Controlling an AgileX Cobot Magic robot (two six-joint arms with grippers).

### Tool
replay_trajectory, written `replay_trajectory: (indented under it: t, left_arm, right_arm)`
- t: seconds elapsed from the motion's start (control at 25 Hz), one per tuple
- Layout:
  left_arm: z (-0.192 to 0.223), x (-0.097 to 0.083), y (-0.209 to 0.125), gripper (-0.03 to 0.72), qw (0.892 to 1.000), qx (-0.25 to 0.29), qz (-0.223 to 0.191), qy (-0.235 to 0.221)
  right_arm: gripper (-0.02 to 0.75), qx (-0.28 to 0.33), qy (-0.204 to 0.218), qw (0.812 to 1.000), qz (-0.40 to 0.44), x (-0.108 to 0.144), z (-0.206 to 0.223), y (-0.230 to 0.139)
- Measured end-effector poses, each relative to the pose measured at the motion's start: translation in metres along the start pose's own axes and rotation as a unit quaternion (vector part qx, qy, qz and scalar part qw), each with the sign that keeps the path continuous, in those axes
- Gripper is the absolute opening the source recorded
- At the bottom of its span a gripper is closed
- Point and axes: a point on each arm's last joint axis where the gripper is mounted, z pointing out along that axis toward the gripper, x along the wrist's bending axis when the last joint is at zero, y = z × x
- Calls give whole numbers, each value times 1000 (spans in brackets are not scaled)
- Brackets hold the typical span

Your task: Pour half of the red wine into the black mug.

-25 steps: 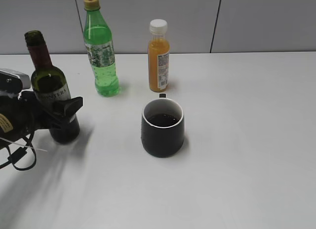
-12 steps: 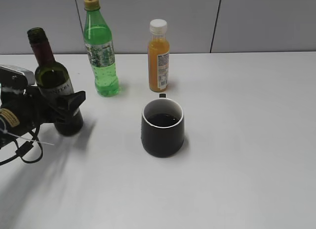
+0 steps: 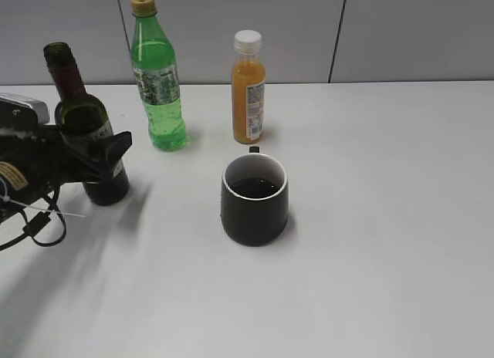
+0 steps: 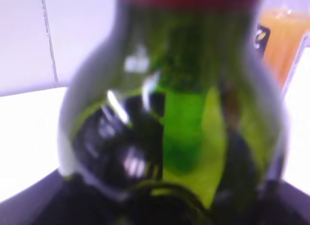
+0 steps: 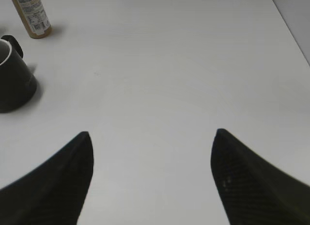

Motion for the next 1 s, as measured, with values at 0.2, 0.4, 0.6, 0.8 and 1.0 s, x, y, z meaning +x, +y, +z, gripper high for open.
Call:
replay_trajectory:
  t: [0.2, 0.4, 0.6, 0.8, 1.0]
  left_arm:
    - [-14, 0, 28, 633, 999, -38, 18, 6]
    - [-30, 3, 71, 633, 993, -105, 39, 29]
    - [-55, 3, 124, 633, 979, -192, 58, 42]
    - [-87, 2, 164, 633, 975, -202, 79, 57]
    - [-131, -1, 188, 631, 984, -126, 92, 82]
  right_arm:
    - [573, 0, 0, 1000, 0, 0, 0, 0]
    - [573, 0, 0, 1000, 0, 0, 0, 0]
    - [573, 0, 0, 1000, 0, 0, 0, 0]
    - [573, 0, 0, 1000, 0, 0, 0, 0]
    - [573, 0, 0, 1000, 0, 0, 0, 0]
